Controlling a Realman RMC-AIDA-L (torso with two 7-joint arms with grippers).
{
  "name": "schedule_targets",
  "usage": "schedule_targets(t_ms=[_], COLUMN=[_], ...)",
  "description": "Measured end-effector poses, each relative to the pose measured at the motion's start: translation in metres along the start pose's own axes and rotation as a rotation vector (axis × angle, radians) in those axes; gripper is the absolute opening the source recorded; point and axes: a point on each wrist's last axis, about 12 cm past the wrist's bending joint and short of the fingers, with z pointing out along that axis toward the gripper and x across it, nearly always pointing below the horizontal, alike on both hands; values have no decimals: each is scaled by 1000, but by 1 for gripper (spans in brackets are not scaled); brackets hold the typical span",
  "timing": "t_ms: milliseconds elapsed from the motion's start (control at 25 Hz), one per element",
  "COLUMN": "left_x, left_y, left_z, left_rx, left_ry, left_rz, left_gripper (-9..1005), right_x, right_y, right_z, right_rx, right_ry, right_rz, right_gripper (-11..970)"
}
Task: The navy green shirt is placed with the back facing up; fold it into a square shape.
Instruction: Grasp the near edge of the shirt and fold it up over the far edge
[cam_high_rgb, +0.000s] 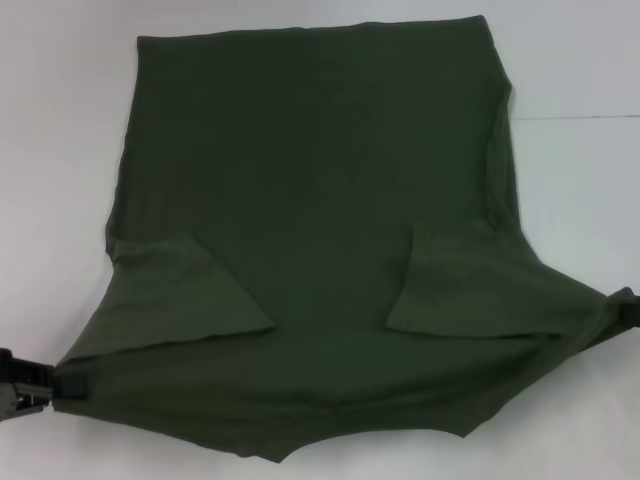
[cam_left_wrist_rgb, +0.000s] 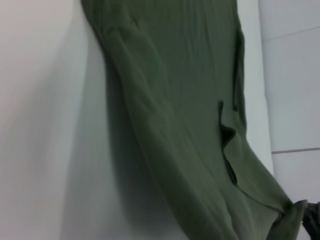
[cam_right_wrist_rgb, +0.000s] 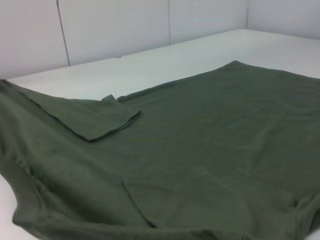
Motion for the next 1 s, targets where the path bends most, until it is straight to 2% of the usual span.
schedule_targets(t_ms=[200, 440, 600, 1000], left_x=[-1, -20, -41, -91], left_y=[-1, -11, -20, -41], left_z=[0, 8, 15, 36], left_rx=[17, 38, 42, 14], left_ry=[-14, -76, -143, -312], left_rz=[18, 60, 87, 147], left_gripper=[42, 42, 42, 41], right_x=[3, -6, -18, -45], right_y=[1, -5, -13, -40], right_z=[-4, 1, 16, 60], right_rx=[21, 65, 93, 252], right_ry=[-13, -73, -106, -124], right_rz=[4, 6, 11, 74], right_gripper=[35, 35, 35, 36])
